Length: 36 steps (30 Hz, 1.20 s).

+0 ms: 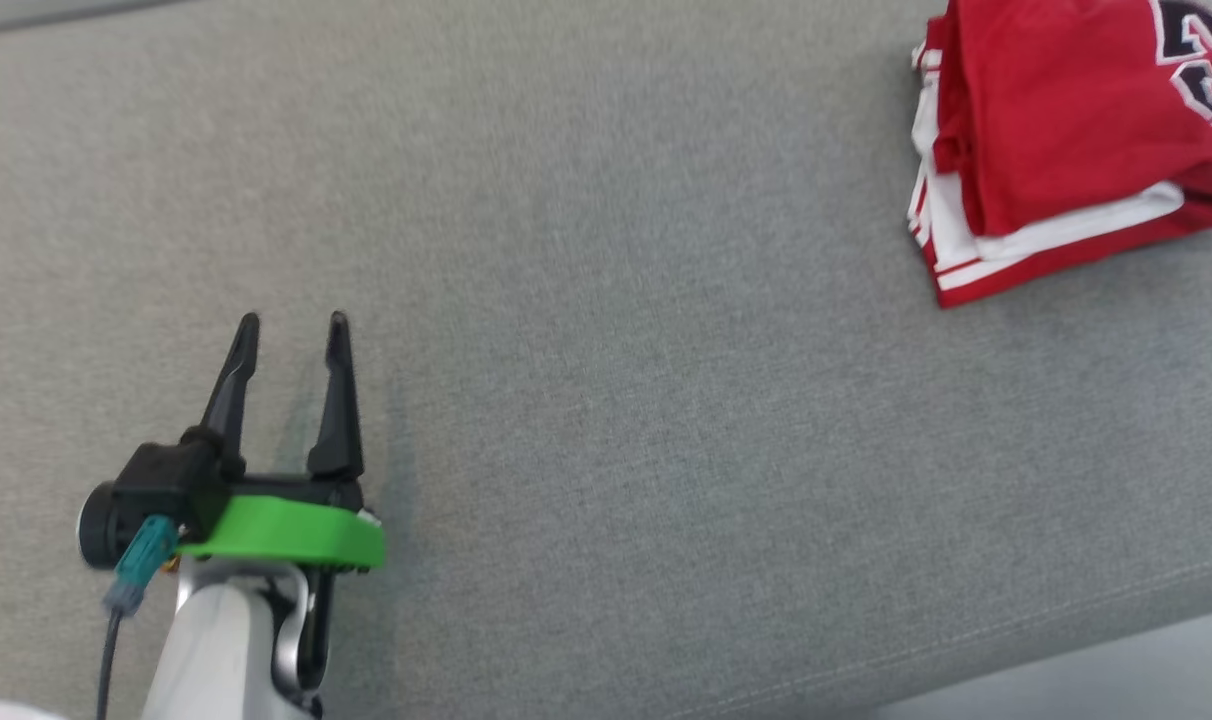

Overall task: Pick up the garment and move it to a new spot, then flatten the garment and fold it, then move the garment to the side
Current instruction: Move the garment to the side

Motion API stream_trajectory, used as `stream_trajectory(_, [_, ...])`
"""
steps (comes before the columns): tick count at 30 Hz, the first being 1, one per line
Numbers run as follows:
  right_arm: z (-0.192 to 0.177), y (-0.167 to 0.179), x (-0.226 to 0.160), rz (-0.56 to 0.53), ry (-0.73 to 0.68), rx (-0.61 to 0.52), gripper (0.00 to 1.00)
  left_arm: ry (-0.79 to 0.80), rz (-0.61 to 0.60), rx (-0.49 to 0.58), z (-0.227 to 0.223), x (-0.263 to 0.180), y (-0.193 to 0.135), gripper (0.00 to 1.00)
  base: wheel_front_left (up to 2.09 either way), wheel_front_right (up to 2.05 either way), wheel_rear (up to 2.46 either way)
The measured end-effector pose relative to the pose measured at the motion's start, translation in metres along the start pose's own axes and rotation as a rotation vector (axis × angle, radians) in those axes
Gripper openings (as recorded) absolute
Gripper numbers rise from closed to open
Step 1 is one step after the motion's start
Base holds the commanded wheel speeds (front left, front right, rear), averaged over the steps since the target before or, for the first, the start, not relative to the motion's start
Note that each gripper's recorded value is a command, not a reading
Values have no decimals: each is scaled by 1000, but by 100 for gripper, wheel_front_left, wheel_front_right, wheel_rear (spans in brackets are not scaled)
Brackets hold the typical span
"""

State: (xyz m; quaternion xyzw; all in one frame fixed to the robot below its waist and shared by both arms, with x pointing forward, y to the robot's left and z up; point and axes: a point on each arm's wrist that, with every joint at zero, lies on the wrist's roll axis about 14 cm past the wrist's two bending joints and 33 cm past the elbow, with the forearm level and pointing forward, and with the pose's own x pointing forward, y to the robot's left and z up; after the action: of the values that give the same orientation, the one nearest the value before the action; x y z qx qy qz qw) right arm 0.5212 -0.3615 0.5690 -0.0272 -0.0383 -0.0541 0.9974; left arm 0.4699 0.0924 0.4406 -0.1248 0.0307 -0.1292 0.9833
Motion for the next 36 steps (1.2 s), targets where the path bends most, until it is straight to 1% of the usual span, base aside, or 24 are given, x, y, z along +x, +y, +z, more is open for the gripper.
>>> stream_trajectory(6, [19,54,-49,141,-67,40,100,-94,74,20,43,-38,14,100,0,0,0])
stream_trajectory(8, [28,68,-67,175,-101,62,100,-149,106,28,64,-49,20,100,0,0,0])
stream_trajectory(11, [37,87,-92,206,-144,113,100,-192,126,25,80,-65,22,100,0,0,0])
stream_trajectory(14, [30,106,-126,215,-155,182,100,-221,172,36,91,-85,32,100,0,0,0])
stream_trajectory(16, [24,118,-139,232,-144,203,100,-212,189,35,89,-92,36,100,0,0,0])
stream_trajectory(17, [14,127,-149,239,-121,231,100,-205,208,14,85,-100,40,100,0,0,0])
stream_trajectory(18, [9,129,-154,244,-108,222,100,-200,216,15,84,-103,43,100,0,0,0])
stream_trajectory(19, [6,131,-157,250,-99,204,100,-195,220,23,83,-105,44,100,0,0,0])
stream_trajectory(23, [1,140,-163,258,-93,198,100,-165,214,71,76,-109,42,100,0,0,0])
stream_trajectory(27, [-1,140,-164,250,-89,177,100,-148,202,105,72,-108,39,100,0,0,0])
stream_trajectory(36, [0,143,-157,247,-96,159,100,-146,209,115,72,-109,40,100,0,0,0])
